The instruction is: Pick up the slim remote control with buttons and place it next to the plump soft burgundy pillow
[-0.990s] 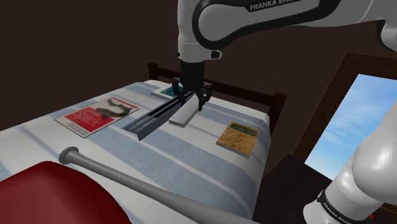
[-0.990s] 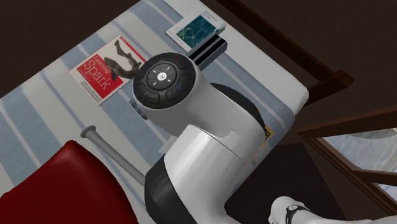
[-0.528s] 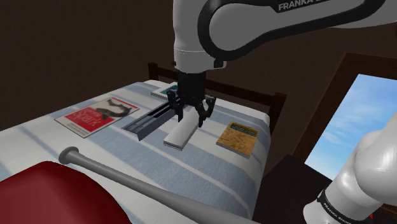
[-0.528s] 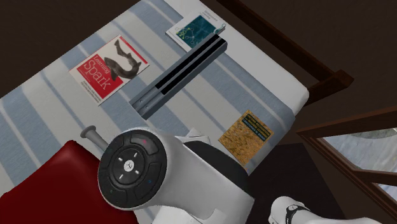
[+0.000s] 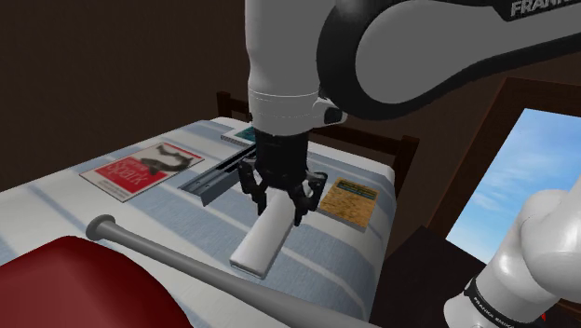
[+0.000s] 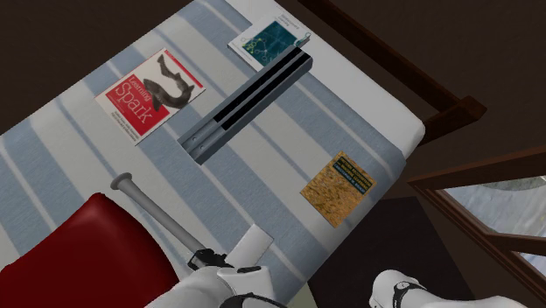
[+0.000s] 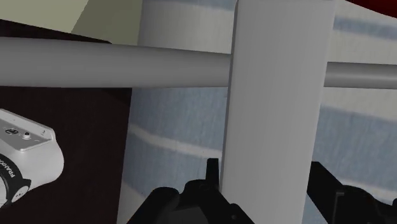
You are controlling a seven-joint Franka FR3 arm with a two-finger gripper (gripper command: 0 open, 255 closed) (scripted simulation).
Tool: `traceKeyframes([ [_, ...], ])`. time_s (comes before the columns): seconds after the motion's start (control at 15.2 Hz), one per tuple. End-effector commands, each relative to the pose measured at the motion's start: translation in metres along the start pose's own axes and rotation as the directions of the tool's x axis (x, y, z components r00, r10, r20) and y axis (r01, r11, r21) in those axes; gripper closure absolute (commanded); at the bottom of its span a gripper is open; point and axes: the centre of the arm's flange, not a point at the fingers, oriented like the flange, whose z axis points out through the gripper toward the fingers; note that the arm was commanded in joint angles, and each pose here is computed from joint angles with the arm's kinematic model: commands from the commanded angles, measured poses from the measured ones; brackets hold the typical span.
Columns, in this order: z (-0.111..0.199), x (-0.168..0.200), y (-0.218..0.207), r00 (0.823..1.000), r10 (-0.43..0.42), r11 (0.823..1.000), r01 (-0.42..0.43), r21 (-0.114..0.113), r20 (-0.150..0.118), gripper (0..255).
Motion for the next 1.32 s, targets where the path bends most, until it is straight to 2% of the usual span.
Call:
traceKeyframes([
  [0.0, -0.003, -0.024, 0.01, 1.0, 0.001, 1.0, -0.001, 0.0, 0.0, 255],
  [1.25, -0.003, -0.258, 0.1, 1.0, 0.001, 1.0, -0.001, 0.0, 0.0, 255],
])
